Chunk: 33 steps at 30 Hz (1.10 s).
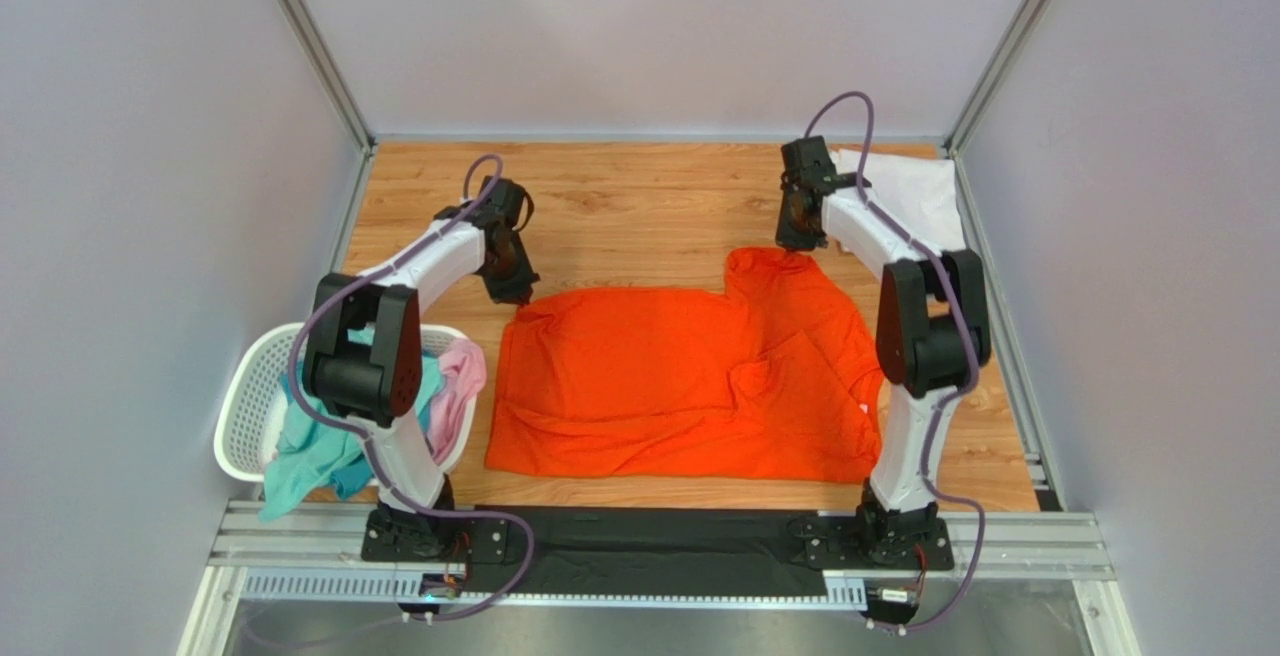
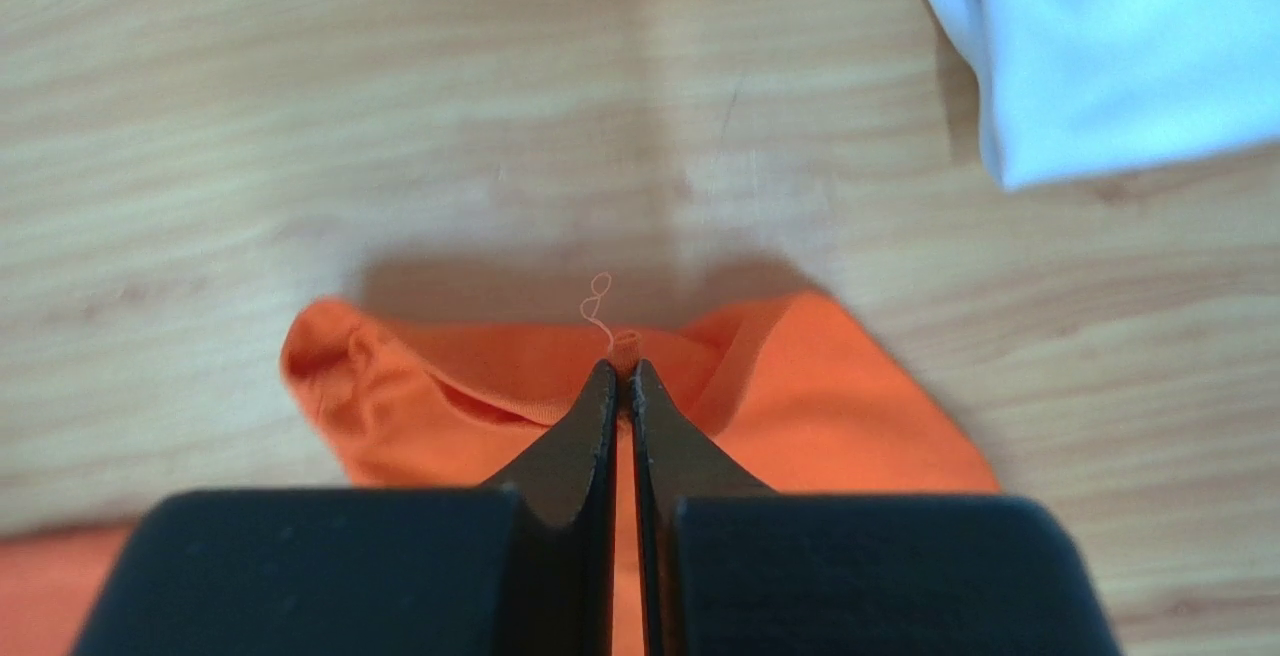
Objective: Fold and stack the t-shirts
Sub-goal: Fold the tshirt
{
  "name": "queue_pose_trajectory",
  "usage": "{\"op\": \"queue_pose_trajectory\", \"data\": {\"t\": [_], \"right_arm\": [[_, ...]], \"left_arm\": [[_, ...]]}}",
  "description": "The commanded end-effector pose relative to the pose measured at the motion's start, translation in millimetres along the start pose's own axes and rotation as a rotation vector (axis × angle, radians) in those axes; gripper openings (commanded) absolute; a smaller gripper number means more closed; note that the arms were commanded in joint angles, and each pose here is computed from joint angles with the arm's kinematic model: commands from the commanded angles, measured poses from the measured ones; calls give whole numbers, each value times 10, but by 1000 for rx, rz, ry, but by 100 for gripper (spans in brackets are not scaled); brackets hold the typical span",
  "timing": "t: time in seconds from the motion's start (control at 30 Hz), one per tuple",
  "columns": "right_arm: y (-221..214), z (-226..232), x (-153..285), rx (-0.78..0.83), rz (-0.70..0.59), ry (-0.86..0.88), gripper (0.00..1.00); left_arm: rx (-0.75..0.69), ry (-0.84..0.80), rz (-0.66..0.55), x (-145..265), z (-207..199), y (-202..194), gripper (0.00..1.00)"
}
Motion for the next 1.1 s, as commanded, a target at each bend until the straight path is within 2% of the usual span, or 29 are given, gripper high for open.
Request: {"op": "queue_pose_trajectory", "data": {"t": [0.0,0.07,0.3,0.37,0.5,0.67,1.07], "right_arm": [[0,52,400,-38,-106,92,0],[-43,46,608,-70,-153,144,0],[-549,-239,1185,-95,-182,183,0],[-758,-366,1236,-96,-149,161,0],[-920,-505,1527,-100,-175,182,0],[-1115,-683,1783,-106,-201,185,0],[-1460,-991,2056,-135,-195,138,0]], "left_arm": [[26,-47,-33,217,2,-48,0],[33,-63,-41,245,5,-83,0],[32,-94,-73,391,123,-300,0],[35,-112,-81,424,129,-341,0],[30,-164,-107,546,126,-431,0],[-25,-217,-120,672,120,-560,0],[-9,-179,-147,772,378,-833,0]]}}
Point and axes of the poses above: each gripper's point midway between its finger pads, its own x axis back along the fingers, its own z axis along the line the jaws close on, y = z × x, the point moved 2 cm from there along x, back along the fingers, and after that the axes turned 4 degrees about -x, right-handed, at the moved point
